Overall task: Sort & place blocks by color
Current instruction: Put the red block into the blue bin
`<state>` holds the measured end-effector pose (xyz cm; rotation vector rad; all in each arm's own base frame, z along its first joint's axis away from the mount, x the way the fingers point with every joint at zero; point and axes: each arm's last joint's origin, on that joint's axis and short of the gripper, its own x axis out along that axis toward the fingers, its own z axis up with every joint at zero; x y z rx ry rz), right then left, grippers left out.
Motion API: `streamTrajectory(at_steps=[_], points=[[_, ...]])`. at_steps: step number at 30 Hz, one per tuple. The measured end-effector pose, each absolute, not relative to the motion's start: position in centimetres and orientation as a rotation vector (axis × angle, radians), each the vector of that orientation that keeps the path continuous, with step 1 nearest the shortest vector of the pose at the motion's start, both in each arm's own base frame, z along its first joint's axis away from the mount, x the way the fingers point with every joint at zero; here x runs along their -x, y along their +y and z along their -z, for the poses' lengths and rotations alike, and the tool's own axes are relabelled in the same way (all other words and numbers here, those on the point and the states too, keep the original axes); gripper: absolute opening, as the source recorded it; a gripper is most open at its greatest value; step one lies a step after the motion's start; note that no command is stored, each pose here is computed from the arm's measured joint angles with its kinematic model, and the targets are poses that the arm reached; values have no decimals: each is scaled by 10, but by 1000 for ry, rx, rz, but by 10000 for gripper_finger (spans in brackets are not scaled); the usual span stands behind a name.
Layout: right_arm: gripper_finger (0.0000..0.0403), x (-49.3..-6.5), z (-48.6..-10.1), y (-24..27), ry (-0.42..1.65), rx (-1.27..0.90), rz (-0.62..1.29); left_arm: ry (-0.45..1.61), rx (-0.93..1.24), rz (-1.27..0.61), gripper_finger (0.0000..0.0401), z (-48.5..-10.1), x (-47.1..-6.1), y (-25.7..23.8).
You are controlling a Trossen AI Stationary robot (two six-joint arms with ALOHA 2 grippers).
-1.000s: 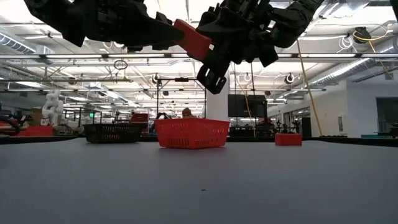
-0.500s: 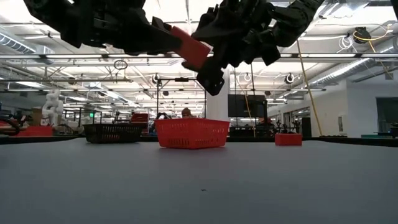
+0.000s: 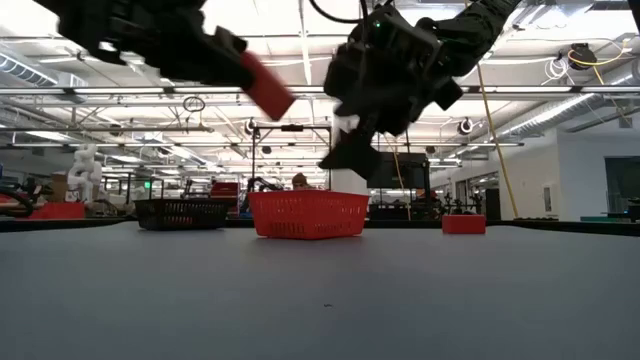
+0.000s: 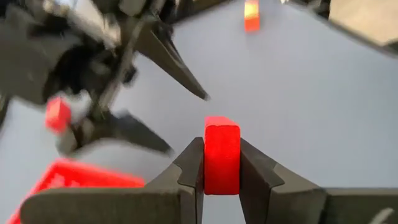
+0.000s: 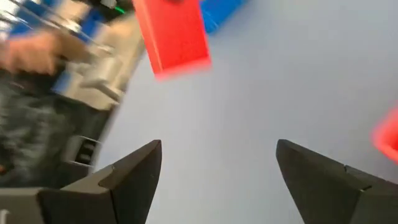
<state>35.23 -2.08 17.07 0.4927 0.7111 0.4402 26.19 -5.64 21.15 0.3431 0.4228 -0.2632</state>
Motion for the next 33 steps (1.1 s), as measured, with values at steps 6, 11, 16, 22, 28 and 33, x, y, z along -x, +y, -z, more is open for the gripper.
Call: streamTrajectory(at_steps=[6, 11, 16, 22, 28, 33], points=[[300, -340, -167, -35, 818, -348, -235, 555, -211, 197, 63, -221, -233, -65], [298, -334, -173, -43, 834, -316, -150, 667, -58, 147, 80, -224, -211, -70], [297, -325, -180, -48, 864, -340, -111, 800, 30, 163, 86, -218, -192, -85], [297, -305, -192, -58, 965, -257, 132, 892, 141, 183, 90, -213, -175, -105], [297, -289, -209, -65, 967, -216, 260, 901, 108, 211, 85, -212, -169, -114], [297, -286, -216, -65, 944, -216, 262, 883, 68, 206, 54, -213, -173, -108]])
